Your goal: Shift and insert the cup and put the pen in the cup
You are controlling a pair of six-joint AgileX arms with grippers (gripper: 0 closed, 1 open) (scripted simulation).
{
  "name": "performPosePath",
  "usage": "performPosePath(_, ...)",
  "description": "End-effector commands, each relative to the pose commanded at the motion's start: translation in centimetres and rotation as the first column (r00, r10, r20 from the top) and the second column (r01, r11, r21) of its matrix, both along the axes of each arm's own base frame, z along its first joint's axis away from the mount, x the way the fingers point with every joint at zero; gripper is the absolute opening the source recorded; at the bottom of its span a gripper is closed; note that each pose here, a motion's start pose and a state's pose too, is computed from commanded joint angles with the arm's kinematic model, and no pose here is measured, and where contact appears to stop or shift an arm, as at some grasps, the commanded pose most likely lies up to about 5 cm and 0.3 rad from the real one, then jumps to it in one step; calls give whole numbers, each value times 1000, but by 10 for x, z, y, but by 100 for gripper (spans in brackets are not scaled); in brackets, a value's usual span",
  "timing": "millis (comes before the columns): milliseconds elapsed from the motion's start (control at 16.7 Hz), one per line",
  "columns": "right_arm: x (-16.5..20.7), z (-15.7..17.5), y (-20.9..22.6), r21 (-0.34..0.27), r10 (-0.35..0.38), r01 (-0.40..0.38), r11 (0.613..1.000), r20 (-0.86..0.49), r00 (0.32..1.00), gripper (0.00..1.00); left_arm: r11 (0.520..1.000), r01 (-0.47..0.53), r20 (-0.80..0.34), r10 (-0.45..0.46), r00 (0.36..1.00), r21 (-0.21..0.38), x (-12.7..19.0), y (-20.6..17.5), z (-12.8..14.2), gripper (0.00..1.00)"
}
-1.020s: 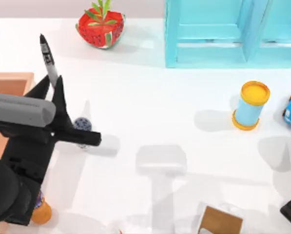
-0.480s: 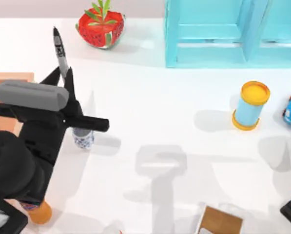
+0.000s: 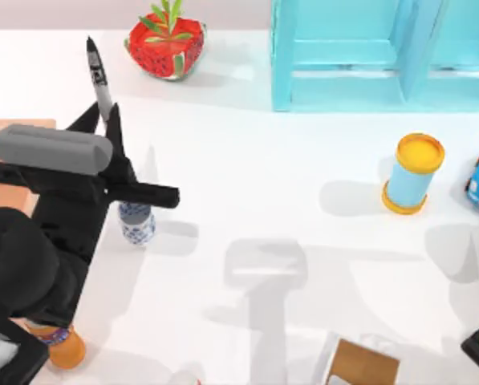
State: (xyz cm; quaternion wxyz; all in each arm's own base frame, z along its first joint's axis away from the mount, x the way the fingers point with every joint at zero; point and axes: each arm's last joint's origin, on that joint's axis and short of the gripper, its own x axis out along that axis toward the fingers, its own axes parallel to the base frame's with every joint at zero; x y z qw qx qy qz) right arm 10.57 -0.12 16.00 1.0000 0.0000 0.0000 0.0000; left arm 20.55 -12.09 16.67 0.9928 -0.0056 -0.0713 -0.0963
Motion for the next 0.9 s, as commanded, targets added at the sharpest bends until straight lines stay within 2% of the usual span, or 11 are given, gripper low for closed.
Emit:
performPosePath(660, 0, 0, 0, 0, 0, 0, 1000, 0, 1000, 100, 1000, 0, 0, 0, 1000, 0, 0, 0, 0, 98)
performPosePath(900, 0, 0, 0, 0, 0, 0, 1000, 0, 1000, 100, 1000, 0, 0, 0, 1000, 0, 0, 0, 0, 100)
